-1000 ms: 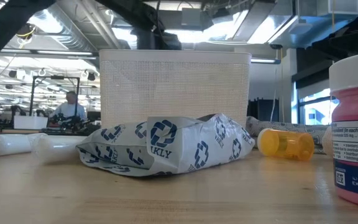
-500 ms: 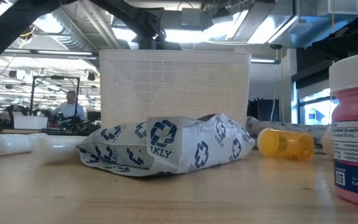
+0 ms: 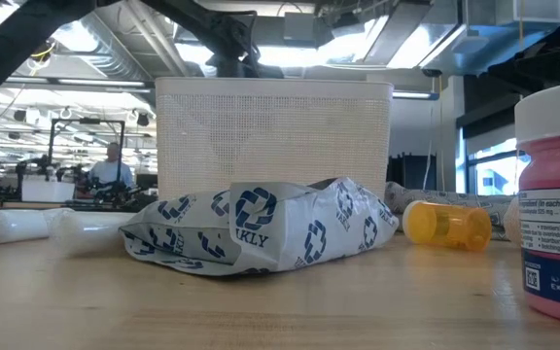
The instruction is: Pick & place medical supplies in basket/bin
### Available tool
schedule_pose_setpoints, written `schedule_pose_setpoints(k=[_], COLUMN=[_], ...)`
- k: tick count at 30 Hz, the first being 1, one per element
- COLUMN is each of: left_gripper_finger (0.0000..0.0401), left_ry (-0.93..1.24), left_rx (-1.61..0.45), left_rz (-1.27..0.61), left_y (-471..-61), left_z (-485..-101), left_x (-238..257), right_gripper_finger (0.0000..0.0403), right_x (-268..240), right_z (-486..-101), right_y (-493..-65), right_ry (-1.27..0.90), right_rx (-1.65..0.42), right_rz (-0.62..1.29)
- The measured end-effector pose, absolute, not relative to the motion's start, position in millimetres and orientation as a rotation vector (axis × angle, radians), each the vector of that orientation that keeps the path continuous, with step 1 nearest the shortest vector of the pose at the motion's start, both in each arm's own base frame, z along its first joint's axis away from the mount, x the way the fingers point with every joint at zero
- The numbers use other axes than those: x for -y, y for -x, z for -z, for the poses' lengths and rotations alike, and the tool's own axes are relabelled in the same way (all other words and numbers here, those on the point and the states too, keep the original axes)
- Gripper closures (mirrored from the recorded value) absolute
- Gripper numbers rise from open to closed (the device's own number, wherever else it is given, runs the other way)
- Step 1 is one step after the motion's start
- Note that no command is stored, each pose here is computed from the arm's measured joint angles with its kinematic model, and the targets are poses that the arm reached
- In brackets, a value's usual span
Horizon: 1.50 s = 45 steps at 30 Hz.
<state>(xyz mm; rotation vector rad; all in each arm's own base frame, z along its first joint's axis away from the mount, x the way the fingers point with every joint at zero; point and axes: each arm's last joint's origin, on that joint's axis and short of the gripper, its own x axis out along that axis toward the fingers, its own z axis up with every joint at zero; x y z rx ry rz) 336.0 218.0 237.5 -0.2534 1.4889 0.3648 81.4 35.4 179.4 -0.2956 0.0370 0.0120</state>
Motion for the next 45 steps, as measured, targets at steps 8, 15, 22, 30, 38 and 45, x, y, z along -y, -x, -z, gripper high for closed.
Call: schedule_pose_setpoints(k=[8, 15, 22, 30, 38, 45], left_gripper_finger=[0.0154, 0.0155, 0.0159, 0.016, 0.016, 0.016], left_ry=[0.168, 0.062, 0.025, 0.071, -0.019, -0.06], left_rx=[-1.413, -1.245, -1.149, -0.974, -0.904, -0.97], left_rz=[-0.41, -0.453, -0.456, -0.346, -0.053, 0.019], left_y=[-340, -336, -292, -246, -234, -239], left_z=[-295, -381, -429, -476, -490, -472], left_x=[-219, -199, -148, -76, 1, 56], right_gripper_finger=[0.0201, 0.0201, 0.0201, 0.0201, 0.0201, 0.0201], right_x=[-35, -35, -35, -35, -35, -35], right_z=[-179, -179, -178, -178, -178, -179], right_y=[-81, -81, -81, -81, -81, -81], right_ry=[0.296, 0.296, 0.306, 0.305, 0.303, 0.298], right_rx=[-0.037, -0.037, -0.052, -0.051, -0.049, -0.042], right_rz=[-0.012, -0.012, -0.014, -0.014, -0.014, -0.013])
